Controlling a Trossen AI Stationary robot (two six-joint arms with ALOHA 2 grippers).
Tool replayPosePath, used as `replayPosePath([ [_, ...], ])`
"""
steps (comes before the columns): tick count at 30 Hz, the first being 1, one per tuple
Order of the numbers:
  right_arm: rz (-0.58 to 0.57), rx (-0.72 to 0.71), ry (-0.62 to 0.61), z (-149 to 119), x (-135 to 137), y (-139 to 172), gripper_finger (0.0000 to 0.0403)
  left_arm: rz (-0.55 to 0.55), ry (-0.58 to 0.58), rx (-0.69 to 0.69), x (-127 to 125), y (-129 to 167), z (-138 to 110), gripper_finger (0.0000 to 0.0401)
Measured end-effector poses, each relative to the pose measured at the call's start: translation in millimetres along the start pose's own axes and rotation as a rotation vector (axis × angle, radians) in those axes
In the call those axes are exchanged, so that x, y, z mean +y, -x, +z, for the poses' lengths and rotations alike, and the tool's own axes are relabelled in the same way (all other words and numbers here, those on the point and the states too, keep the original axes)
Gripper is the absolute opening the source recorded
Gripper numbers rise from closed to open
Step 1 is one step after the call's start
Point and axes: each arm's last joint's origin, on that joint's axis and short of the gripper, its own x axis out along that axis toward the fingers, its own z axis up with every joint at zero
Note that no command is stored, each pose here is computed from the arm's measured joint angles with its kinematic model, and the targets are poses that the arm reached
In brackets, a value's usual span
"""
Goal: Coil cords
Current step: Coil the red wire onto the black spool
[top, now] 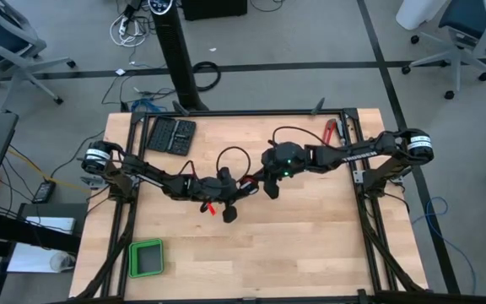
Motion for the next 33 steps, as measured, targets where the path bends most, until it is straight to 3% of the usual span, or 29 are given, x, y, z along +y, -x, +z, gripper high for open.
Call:
replayPosePath([
  [21, -0.088, 0.052, -0.067, -17.0, 21.5, -4.7, 0.0001, -0.020, 0.155, -0.003, -9.4, -11.8, -16.2, 0.0000],
  [33, -0.212, 0.058, -0.068, -26.2, 29.5, -4.2, 0.0001, -0.026, 0.266, -0.040, -10.6, -26.9, -32.5, 0.0000],
])
